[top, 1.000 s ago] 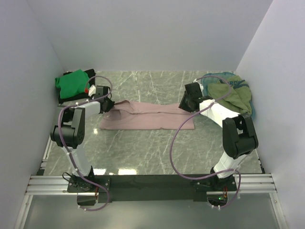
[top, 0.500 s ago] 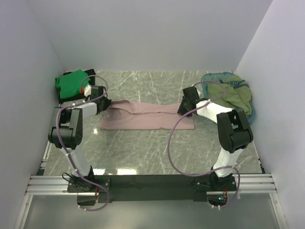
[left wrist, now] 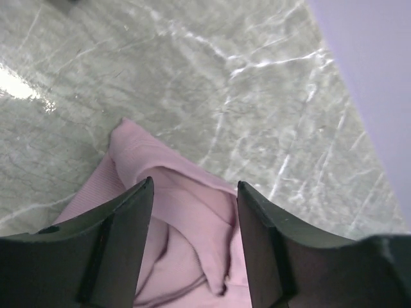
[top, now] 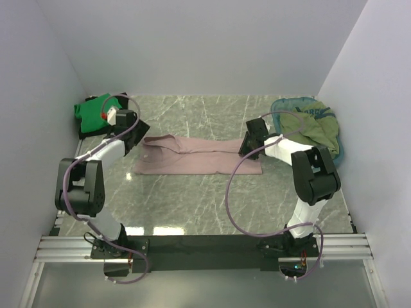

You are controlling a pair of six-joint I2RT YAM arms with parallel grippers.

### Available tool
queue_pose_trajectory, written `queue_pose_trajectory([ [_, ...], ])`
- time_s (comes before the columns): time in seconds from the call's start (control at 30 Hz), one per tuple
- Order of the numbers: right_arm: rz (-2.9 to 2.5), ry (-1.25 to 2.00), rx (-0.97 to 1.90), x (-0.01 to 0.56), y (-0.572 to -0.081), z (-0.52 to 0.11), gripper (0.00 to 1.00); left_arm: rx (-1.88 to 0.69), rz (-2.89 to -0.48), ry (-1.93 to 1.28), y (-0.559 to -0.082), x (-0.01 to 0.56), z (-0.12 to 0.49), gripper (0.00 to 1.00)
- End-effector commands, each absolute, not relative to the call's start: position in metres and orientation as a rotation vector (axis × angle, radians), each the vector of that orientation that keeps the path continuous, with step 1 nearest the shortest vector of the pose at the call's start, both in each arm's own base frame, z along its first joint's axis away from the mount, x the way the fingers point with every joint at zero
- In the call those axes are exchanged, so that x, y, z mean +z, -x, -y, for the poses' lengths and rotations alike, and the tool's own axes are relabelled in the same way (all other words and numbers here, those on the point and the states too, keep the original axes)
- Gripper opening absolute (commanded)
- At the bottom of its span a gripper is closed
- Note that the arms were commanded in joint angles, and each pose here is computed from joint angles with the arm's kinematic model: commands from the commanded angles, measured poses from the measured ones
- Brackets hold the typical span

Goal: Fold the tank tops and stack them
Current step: Fold the tank top

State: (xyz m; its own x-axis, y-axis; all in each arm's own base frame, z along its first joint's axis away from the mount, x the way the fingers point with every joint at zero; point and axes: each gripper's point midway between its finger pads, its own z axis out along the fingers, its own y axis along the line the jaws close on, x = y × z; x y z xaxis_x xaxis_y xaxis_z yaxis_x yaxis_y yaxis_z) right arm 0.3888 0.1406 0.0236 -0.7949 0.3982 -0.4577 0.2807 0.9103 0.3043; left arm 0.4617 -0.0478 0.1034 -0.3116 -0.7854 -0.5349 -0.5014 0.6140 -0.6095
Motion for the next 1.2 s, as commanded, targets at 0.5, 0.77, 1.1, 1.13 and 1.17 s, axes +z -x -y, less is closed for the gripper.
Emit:
queue_pose_trajectory([
  [0.5, -2.524, -0.508, 0.091, 0.042, -0.364, -0.103, 0.41, -0.438, -2.271, 0.973, -0.374, 0.076, 0.139, 0.29],
  [0.77, -2.605, -0.522, 0.035, 0.017, -0.335, -0.103, 0.4, -0.3, -2.375, 0.989, -0.368, 0.033, 0.133, 0.28],
  [1.1, -2.773, -0.317, 0.226, -0.006, -0.265, -0.194, 0.39, -0.023, -2.456, 0.872, -0.409, 0.005, 0.121, 0.27],
  [1.13, -2.779, -0.299, 0.242, -0.005, -0.259, -0.202, 0.39, -0.018, -2.457, 0.822, -0.421, 0.014, 0.123, 0.27],
  [1.17, -2.786, -0.28, 0.249, -0.006, -0.253, -0.209, 0.39, 0.026, -2.469, 0.81, -0.424, 0.007, 0.12, 0.27],
])
